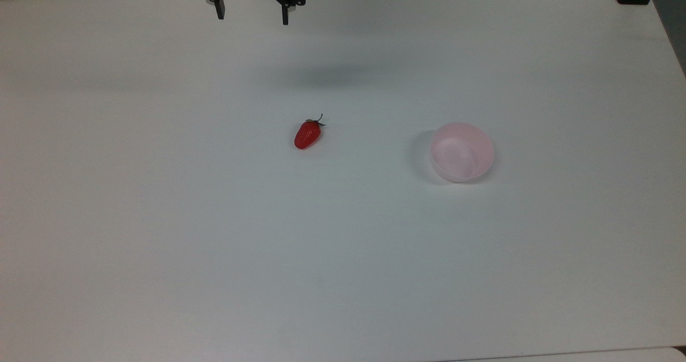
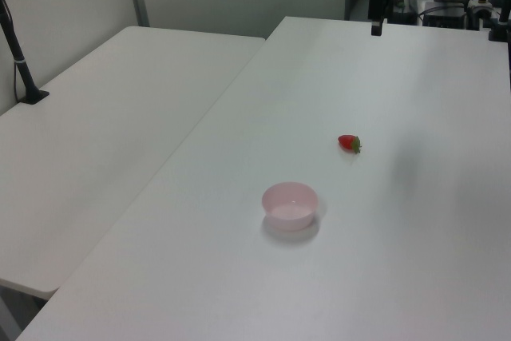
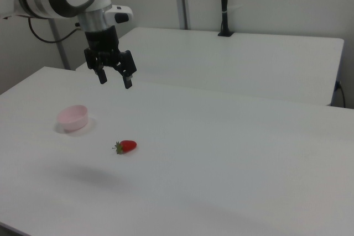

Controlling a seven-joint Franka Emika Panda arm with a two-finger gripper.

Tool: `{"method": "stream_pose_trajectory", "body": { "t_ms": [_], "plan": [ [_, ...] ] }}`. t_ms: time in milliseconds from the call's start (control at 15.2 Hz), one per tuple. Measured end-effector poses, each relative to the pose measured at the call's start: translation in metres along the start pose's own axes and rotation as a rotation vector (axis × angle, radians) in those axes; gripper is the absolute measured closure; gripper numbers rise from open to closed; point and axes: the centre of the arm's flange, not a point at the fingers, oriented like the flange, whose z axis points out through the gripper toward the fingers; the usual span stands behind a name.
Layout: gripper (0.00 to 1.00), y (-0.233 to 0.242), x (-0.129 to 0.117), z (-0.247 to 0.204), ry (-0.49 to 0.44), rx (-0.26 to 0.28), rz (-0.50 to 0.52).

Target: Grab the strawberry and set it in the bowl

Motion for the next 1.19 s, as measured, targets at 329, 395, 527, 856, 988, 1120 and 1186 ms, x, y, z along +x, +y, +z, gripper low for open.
{"method": "stream_pose_trajectory", "body": {
  "t_ms": [329,395,527,856,988,1120,1186],
  "plan": [
    [0.0,0.0001,0.0,-0.0002,0.0,0.0,0.01],
    [0.0,0.0001,0.0,-0.0002,0.0,0.0,0.011],
    [0.0,0.0001,0.0,-0.0002,0.0,0.0,0.012],
    [0.0,0.0,-0.0001,0.0011,-0.002,0.0,0.012],
    [0.0,-0.0003,-0.0002,0.0031,-0.007,0.0,0.022],
    [0.0,-0.0018,0.0003,0.0057,-0.012,0.002,0.054],
    [0.0,-0.0035,0.0006,0.0081,-0.016,0.007,0.071]
  ]
}}
